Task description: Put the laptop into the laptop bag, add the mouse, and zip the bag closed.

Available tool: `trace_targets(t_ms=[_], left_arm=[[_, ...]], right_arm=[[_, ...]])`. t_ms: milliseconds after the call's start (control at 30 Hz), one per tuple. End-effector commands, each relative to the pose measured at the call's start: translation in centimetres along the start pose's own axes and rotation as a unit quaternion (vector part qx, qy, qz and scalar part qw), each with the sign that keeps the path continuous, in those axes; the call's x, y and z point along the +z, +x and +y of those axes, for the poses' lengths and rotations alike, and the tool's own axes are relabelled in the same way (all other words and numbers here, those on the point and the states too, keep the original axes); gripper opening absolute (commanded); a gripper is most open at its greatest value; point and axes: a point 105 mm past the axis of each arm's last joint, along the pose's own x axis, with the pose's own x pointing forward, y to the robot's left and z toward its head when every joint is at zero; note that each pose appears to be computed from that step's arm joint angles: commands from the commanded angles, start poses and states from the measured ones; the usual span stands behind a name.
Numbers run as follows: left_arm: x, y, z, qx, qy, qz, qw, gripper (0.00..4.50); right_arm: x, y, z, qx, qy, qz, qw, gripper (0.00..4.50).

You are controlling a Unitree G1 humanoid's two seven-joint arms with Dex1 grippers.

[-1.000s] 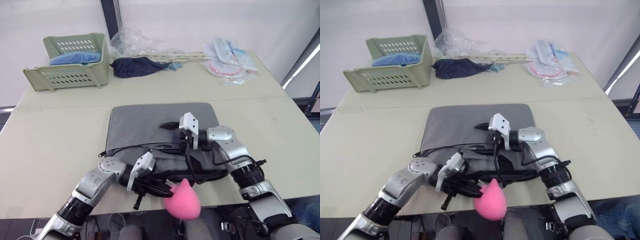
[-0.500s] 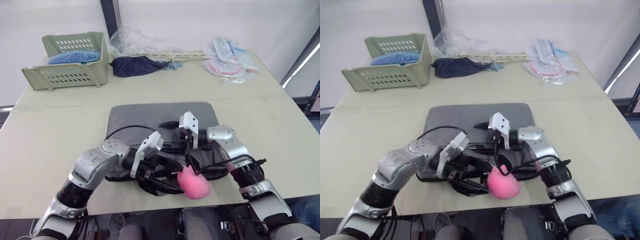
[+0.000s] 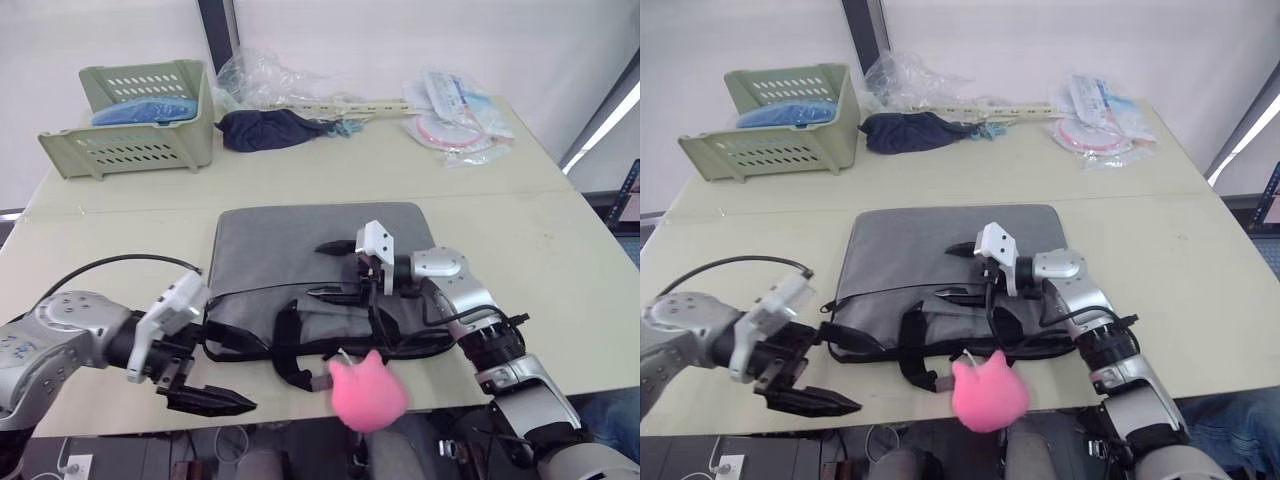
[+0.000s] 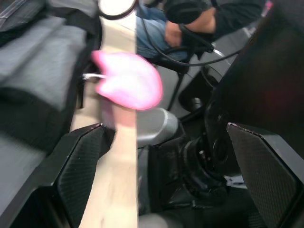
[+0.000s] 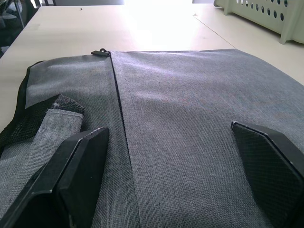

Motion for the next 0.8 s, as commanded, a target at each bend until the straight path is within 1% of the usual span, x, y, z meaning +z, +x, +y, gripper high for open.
trace_targets(t_ms=[33,100,133,167,200,267,400,467,533,700,800], left_arm=[[0.5,-3.5,0.9,0.066,0.044,0.006,0.997,4.46],[1.2,-4.8,1.7,0.098,0.058,0.004,0.994,4.46],[1.6,-5.5,2.3,0.116,0.068,0.0,0.991,4.46],[1.9,-5.9,2.8,0.13,0.077,-0.003,0.988,4.46],[2.3,-6.2,3.5,0.144,0.088,-0.008,0.986,4.46],[2.8,-6.4,4.4,0.156,0.104,-0.015,0.982,4.46],[3.5,-5.6,5.5,0.151,0.126,-0.029,0.98,4.46],[4.5,-4.5,6.5,0.143,0.146,-0.045,0.978,4.46],[5.2,-3.7,7.1,0.132,0.159,-0.052,0.977,4.46],[6.4,-1.8,8.4,0.097,0.189,-0.064,0.975,4.46],[6.8,-0.9,8.8,0.083,0.202,-0.066,0.974,4.46]], right_arm=[[-5.6,-1.3,0.2,-0.026,0.06,0.09,0.994,4.5],[-5.0,-1.3,0.1,-0.027,0.06,0.076,0.995,4.5],[-4.3,-1.3,0.0,-0.028,0.061,0.057,0.996,4.5],[-3.2,-1.3,-0.1,-0.029,0.065,0.029,0.997,4.5],[-1.6,-1.4,-0.3,-0.031,0.074,-0.013,0.997,4.5],[1.2,-1.7,-0.3,-0.029,0.08,-0.073,0.994,4.5],[5.0,-3.2,-0.3,-0.036,0.06,-0.108,0.992,4.5],[7.4,-5.2,0.0,-0.05,0.04,-0.113,0.992,4.5],[8.5,-6.5,0.4,-0.06,0.025,-0.104,0.992,4.5],[7.4,-9.3,1.6,-0.08,-0.001,-0.033,0.996,4.5],[6.9,-10.2,1.9,-0.089,-0.007,-0.012,0.996,4.5]])
